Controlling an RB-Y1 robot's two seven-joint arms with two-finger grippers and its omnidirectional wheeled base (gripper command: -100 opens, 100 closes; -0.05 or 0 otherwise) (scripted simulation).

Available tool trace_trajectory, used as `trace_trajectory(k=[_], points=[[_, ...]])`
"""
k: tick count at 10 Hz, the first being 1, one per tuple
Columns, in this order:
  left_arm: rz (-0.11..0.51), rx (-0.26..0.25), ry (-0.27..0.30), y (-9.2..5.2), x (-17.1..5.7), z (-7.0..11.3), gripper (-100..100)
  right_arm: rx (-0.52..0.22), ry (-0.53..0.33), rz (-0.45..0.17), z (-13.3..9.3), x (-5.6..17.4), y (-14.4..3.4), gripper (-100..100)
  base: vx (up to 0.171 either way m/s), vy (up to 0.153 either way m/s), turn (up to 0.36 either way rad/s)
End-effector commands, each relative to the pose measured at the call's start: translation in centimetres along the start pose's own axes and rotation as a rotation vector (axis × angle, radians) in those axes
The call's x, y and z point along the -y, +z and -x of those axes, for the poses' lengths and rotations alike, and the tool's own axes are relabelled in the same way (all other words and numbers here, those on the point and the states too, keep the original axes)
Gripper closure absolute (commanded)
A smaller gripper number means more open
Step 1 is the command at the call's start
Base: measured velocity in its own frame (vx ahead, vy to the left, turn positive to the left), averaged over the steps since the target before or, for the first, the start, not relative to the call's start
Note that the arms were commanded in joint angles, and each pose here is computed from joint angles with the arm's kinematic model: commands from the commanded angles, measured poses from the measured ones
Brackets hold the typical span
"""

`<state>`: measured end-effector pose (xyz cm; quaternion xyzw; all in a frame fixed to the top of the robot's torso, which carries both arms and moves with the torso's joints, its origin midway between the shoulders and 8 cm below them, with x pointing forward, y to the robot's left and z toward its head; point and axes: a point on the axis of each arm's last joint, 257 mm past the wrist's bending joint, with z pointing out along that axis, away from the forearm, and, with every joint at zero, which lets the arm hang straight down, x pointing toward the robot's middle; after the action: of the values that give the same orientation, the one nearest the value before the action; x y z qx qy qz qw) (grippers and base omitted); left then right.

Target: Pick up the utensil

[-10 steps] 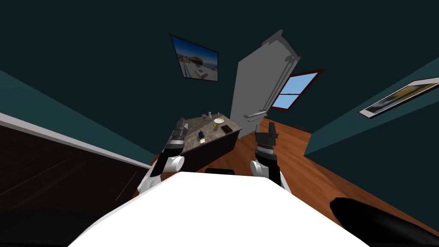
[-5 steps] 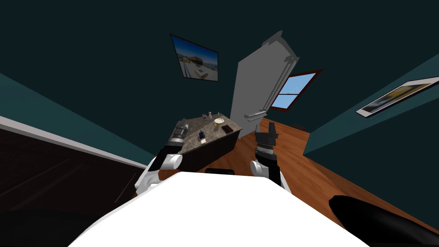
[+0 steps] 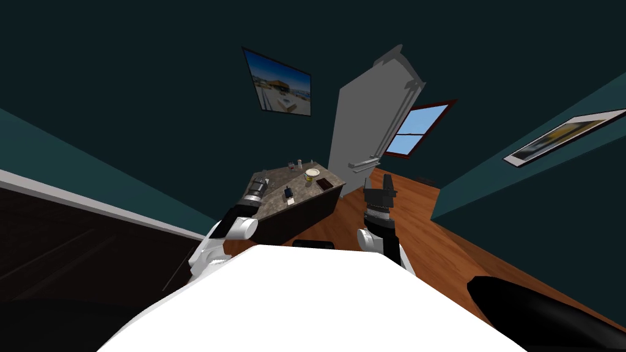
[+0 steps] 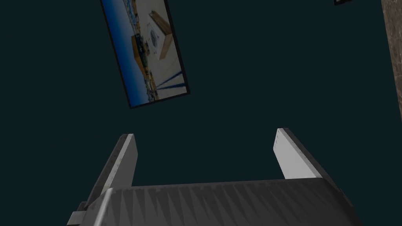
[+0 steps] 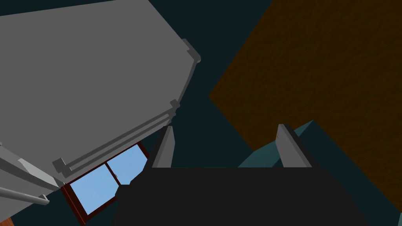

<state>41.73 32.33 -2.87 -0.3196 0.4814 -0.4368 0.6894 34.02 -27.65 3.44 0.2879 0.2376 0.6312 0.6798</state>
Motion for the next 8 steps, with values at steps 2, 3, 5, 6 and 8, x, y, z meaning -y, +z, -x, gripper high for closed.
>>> trace_trajectory(k=[2, 3, 5, 6, 8], points=[[0.054, -0.018, 0.009, 0.2, -1.4, -0.1, -100, 0.000, 0.000, 0.000, 0.0, 0.0, 0.0, 0, 0.001, 0.024, -0.015], [0.078, -0.032, 0.024, 0.6, -2.0, 0.2, -100, 0.000, 0.000, 0.000, 0.0, 0.0, 0.0, 0, 0.000, 0.029, -0.039], [0.116, -0.043, 0.024, 0.5, -2.9, -0.1, -100, 0.000, 0.000, 0.000, 0.0, 0.0, 0.0, 0, 0.003, 0.023, -0.014], [0.141, -0.058, 0.038, 0.9, -3.6, 0.2, -100, 0.000, 0.000, 0.000, 0.0, 0.0, 0.0, 0, 0.005, 0.024, -0.038], [0.179, -0.069, 0.038, 0.7, -4.6, -0.1, -100, 0.000, 0.000, 0.000, 0.0, 0.0, 0.0, 0, 0.003, 0.021, -0.019]])
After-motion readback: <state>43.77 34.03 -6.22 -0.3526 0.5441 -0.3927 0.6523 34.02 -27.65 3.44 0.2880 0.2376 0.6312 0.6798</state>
